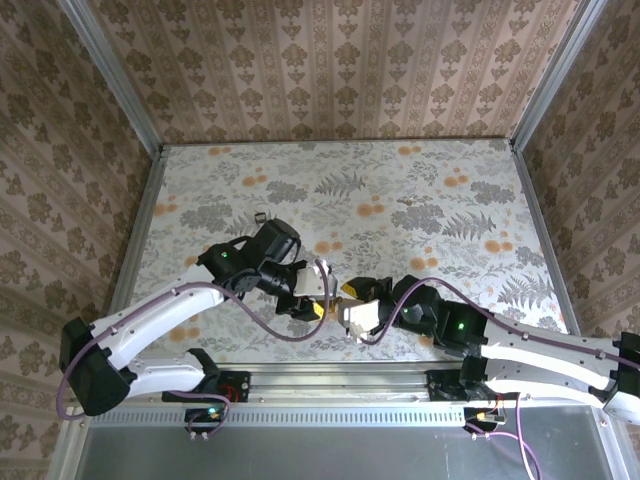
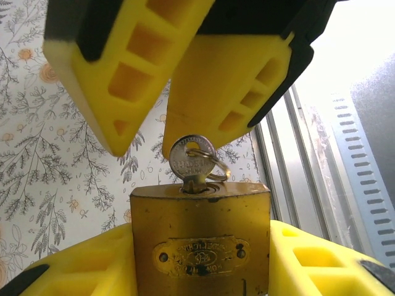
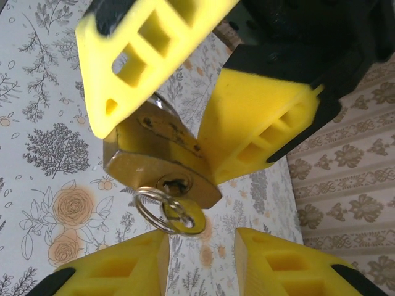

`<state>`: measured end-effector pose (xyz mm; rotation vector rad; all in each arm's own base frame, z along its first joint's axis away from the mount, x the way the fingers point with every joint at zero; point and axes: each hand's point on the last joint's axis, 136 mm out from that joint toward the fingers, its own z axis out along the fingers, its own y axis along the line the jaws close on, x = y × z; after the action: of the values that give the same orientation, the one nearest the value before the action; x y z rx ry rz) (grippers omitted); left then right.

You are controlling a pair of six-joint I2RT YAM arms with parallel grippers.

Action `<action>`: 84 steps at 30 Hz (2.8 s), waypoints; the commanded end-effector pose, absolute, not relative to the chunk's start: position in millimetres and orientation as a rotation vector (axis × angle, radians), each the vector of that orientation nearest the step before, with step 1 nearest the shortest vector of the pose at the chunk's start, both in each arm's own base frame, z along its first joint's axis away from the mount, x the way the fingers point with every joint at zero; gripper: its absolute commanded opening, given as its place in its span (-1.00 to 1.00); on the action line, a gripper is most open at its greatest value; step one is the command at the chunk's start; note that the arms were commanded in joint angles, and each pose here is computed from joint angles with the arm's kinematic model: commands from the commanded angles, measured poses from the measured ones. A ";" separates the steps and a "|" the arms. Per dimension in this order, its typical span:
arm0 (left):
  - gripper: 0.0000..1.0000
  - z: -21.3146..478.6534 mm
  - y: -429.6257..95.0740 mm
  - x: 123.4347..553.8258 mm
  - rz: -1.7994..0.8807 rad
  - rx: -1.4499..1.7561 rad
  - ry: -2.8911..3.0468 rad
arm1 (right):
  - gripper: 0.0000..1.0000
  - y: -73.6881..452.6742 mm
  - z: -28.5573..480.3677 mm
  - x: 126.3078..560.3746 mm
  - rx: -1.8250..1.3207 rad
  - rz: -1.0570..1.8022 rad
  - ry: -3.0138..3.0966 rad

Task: Unlock with the key

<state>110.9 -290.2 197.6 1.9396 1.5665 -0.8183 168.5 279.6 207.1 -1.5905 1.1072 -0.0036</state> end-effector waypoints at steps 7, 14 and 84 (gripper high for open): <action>-1.00 214.2 -298.5 110.1 -0.864 1.947 1.494 | -0.30 279.0 214.8 160.7 -1.597 0.022 1.074; -1.00 215.8 -299.1 103.9 -0.910 1.958 1.486 | -0.30 284.6 210.7 157.6 -1.618 0.052 1.069; -1.00 208.1 -312.7 116.1 -0.574 1.851 1.275 | -0.25 283.1 218.7 151.4 -1.358 0.590 1.483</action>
<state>112.3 -303.5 185.1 1.9043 1.3886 -0.5871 154.5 280.4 195.3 -1.4425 1.4663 0.4905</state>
